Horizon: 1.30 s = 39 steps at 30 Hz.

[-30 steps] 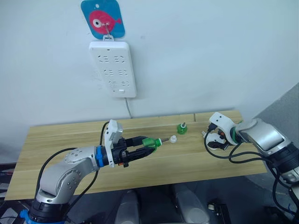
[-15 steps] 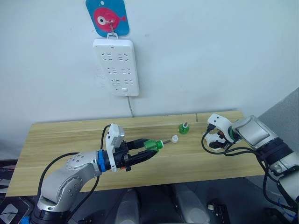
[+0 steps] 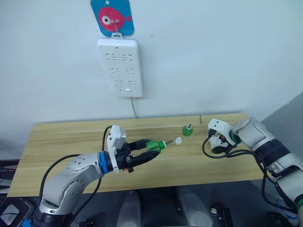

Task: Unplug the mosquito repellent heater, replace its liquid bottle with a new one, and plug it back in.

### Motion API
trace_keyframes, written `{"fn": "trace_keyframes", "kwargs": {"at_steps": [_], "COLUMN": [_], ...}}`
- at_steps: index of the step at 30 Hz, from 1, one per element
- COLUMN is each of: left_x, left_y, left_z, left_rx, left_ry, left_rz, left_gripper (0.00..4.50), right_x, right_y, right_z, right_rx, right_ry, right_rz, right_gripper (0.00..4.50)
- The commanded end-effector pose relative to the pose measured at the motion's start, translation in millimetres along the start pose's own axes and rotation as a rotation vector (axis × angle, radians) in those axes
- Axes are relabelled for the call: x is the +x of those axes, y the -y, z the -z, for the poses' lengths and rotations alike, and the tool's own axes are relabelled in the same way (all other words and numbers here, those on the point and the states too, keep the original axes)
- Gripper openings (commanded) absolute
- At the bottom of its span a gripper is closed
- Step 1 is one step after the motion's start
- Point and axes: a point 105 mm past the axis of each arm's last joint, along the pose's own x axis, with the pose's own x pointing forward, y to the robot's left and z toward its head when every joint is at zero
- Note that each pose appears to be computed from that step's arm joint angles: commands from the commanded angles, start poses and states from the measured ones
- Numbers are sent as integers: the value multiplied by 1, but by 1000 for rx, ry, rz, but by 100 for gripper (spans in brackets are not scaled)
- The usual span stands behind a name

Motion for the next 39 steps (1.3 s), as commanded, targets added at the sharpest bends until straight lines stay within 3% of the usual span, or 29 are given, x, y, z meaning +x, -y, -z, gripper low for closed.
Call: {"fn": "trace_keyframes", "kwargs": {"at_steps": [1, 4, 11, 17, 24, 30, 35, 39], "left_x": [4, 4, 5, 6, 7, 17, 24, 25], "left_y": [5, 4, 1, -8, -8, -1, 6, 15], "left_z": [-6, -6, -5, -19, -45, -78, -102, -106], "left_rx": [36, 37, 35, 81, 132, 136, 131, 106], "left_ry": [20, 21, -8, -43, -85, -45, 14, 31], "left_rz": [19, 21, 59, 170, 344, 448, 476, 493], "left_gripper": [234, 234, 234, 234, 234, 234, 234, 234], "right_x": [-5, -5, -26, -92, -173, -192, -191, -193], "right_y": [4, 5, 15, 14, -67, -91, -96, -97], "right_z": [-6, -7, -19, -22, -37, -55, -68, -77], "right_rx": [-16, -9, 8, 179, 247, 229, 264, 310], "right_ry": [14, 18, 101, 333, 739, 949, 1021, 1082], "right_rz": [15, 17, 17, -47, -416, -549, -572, -592], "right_gripper": [393, 296, 297, 297, 297, 297, 297, 297]}}
